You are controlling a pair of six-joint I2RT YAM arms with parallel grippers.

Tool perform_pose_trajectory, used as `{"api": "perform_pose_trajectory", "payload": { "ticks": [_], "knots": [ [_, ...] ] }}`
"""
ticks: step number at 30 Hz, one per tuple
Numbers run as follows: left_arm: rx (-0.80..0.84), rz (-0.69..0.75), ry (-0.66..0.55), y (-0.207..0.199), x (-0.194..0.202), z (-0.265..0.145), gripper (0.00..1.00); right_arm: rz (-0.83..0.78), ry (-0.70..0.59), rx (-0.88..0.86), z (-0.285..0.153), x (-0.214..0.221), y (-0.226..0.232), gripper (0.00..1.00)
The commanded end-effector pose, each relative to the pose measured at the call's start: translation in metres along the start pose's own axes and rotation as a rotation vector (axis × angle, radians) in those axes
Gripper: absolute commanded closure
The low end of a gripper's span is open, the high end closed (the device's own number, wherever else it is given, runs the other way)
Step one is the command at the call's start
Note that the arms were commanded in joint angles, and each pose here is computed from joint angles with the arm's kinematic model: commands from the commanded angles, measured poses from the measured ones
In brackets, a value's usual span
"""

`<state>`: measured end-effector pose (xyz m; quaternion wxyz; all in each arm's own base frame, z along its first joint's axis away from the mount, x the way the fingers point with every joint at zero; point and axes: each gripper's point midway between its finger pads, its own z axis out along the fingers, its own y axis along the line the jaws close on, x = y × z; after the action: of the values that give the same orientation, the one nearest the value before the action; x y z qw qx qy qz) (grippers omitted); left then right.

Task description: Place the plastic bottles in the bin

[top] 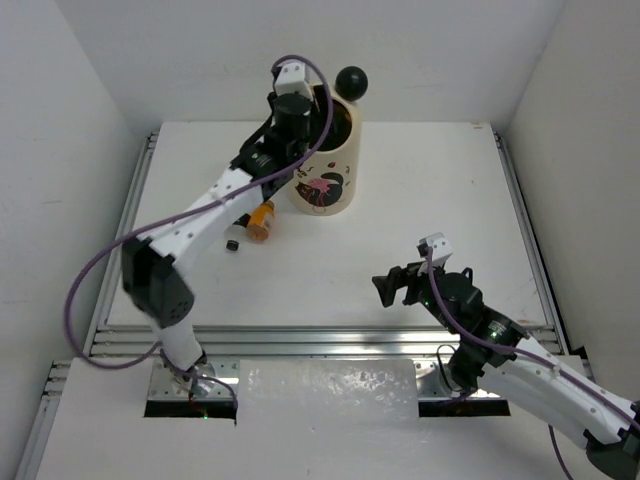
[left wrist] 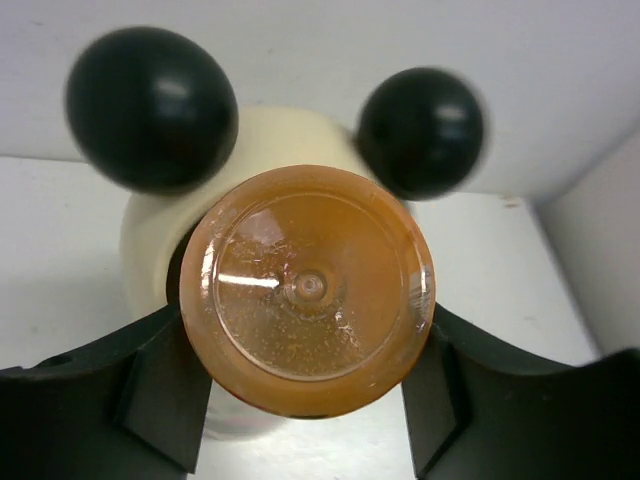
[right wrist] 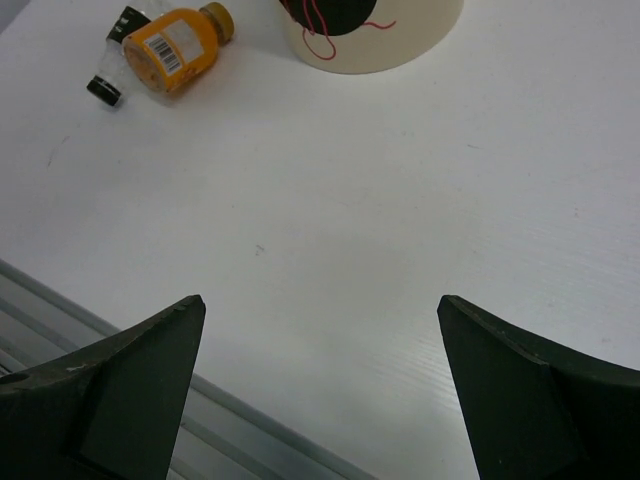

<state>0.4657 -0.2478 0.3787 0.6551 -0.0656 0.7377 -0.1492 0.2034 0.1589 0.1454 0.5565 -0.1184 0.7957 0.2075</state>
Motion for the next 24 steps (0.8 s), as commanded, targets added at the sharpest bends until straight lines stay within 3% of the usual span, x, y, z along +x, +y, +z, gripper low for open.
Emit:
{"api": "perform_pose_trajectory", "payload": {
  "ticks": [1, 2, 4, 5, 7, 8, 9, 10, 13, 19, 24],
  "knots": [
    [-0.048, 0.096, -0.01, 0.009, -0.005, 0.034, 0.33, 0.035, -0.001, -0.013, -0.001, -0.002, 0.004, 0.01],
    [-0.051, 0.121, 0.034, 0.011, 0.013, 0.044, 0.22, 0.034, 0.008, -0.015, 0.0, 0.002, 0.004, 0.01],
    [-0.051, 0.112, 0.034, 0.009, 0.008, 0.043, 0.06, 0.026, 0.014, -0.016, 0.0, 0.004, 0.004, 0.01],
    [-0.045, 0.091, 0.01, 0.007, -0.008, 0.031, 0.05, 0.024, 0.018, -0.02, 0.0, 0.005, 0.004, 0.01],
    [-0.05, 0.087, 0.01, 0.018, 0.0, 0.014, 0.0, 0.017, 0.022, -0.026, 0.0, 0.006, 0.005, 0.01],
    [-0.06, 0.043, -0.073, 0.026, -0.035, -0.012, 0.0, 0.018, 0.028, -0.031, 0.0, 0.008, 0.006, 0.01],
    [-0.101, 0.036, -0.038, 0.042, -0.015, -0.02, 0.0, 0.016, 0.032, -0.038, 0.0, 0.008, 0.007, 0.01],
    [-0.144, 0.012, -0.067, 0.058, -0.033, -0.048, 0.0, 0.017, 0.038, -0.047, 0.0, 0.009, 0.009, 0.01],
    [-0.275, -0.035, 0.008, 0.101, -0.003, -0.081, 0.0, 0.022, 0.049, -0.069, 0.001, 0.012, 0.013, 0.01],
    [-0.45, -0.086, 0.238, 0.188, 0.071, -0.13, 0.0, 0.031, 0.065, -0.114, 0.002, 0.014, 0.023, 0.01],
    [-0.462, -0.144, 0.523, 0.25, 0.143, -0.125, 0.01, 0.022, 0.067, -0.126, 0.005, 0.02, 0.024, 0.01]
  ]
}}
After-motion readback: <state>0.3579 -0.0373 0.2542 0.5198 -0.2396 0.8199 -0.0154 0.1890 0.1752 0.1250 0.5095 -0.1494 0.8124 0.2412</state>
